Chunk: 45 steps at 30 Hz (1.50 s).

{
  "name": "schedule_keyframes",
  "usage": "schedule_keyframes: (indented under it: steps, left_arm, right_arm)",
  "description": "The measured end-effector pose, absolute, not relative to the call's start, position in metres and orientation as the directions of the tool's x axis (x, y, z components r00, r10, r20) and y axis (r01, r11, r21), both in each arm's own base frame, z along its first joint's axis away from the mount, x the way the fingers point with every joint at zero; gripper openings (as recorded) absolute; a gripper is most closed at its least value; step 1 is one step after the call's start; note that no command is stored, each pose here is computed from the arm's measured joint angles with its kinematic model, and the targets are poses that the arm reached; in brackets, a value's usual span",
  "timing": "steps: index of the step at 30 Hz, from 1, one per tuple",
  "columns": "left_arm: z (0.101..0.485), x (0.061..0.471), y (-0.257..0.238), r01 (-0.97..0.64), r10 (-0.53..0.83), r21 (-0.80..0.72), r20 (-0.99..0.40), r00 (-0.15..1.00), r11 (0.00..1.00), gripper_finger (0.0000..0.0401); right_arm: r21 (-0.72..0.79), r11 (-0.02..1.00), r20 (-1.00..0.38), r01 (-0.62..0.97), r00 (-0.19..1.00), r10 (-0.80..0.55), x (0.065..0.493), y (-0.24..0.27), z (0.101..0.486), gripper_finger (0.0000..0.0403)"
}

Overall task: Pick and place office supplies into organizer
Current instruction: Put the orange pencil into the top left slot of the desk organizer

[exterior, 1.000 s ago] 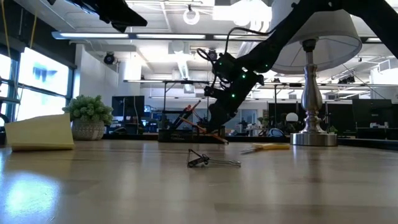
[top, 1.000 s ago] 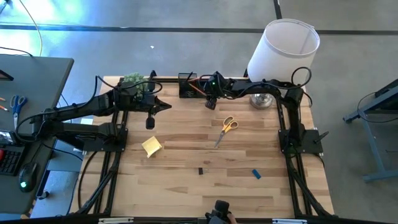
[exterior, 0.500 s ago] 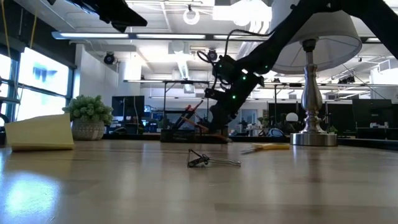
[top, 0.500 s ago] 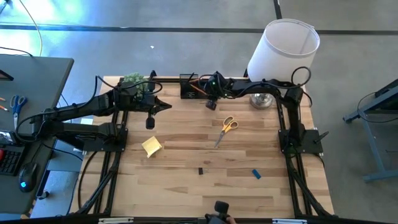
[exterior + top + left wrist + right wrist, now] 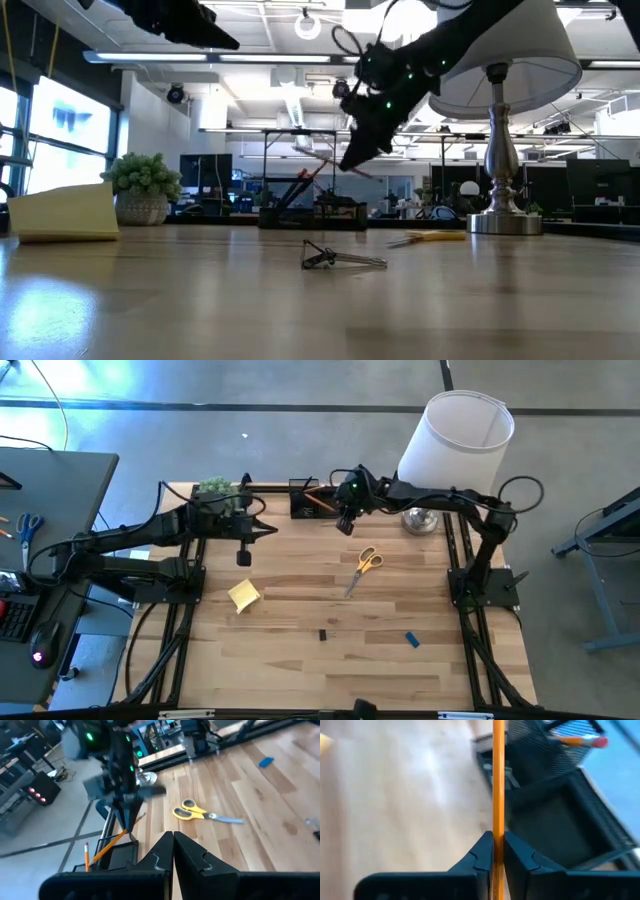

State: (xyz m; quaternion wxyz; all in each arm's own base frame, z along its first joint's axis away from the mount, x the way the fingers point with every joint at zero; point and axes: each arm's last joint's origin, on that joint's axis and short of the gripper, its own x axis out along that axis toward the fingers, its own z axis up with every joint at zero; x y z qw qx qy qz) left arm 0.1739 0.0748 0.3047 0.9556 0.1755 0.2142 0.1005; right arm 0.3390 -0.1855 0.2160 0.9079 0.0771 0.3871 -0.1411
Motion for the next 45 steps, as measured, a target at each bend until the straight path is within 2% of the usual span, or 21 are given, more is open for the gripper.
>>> schedule_keyframes:
  steps: [3,7,13,17,20,25,29,34,39,45]
  left_arm:
    - [0.298,0.182,0.078,-0.079,0.262,0.417,-0.404,0.876,0.905,0.0003]
    - [0.287,0.204,0.082,-0.022,0.264,0.499,-0.420,0.868,0.866,0.0003]
    - [0.267,0.246,0.079,0.043,0.324,0.694,-0.389,0.862,0.719,0.0019]
    - [0.252,0.265,0.082,0.066,0.383,0.772,-0.385,0.840,0.632,0.0078]
    - [0.240,0.275,0.086,0.071,0.416,0.795,-0.388,0.822,0.602,0.0138]
    - [0.231,0.292,0.093,-0.016,0.486,0.835,-0.304,0.819,0.550,0.0233]
    - [0.220,0.301,0.097,-0.032,0.506,0.847,-0.286,0.814,0.530,0.0274]
    - [0.207,0.308,0.101,-0.044,0.582,0.879,-0.275,0.765,0.475,0.0268]
    - [0.205,0.311,0.103,-0.079,0.614,0.886,-0.250,0.749,0.457,0.0227]
    - [0.203,0.311,0.103,-0.080,0.602,0.870,-0.267,0.753,0.486,0.0170]
  right_arm:
    - [0.148,0.946,-0.704,0.288,0.703,-0.104,0.336,-0.179,0.226,0.0007]
    - [0.263,0.923,-0.703,0.280,0.711,-0.016,0.332,-0.172,0.232,0.0019]
    - [0.262,0.908,-0.807,0.327,0.590,0.021,0.327,-0.154,0.224,0.0018]
    - [0.222,0.915,-0.837,0.336,0.547,0.002,0.328,-0.143,0.223,0.0009]
    - [0.230,0.913,-0.812,0.337,0.584,-0.011,0.330,-0.138,0.231,0.0013]
    - [0.274,0.893,-0.775,0.358,0.632,-0.015,0.324,-0.133,0.250,0.0017]
    - [0.282,0.887,-0.764,0.364,0.645,-0.022,0.318,-0.130,0.261,0.0009]
    - [0.281,0.892,-0.762,0.354,0.648,-0.017,0.319,-0.127,0.262,0.0013]
    - [0.279,0.898,-0.764,0.340,0.646,-0.007,0.320,-0.124,0.261,0.0018]
    - [0.283,0.901,-0.762,0.330,0.647,0.002,0.321,-0.123,0.261,0.0010]
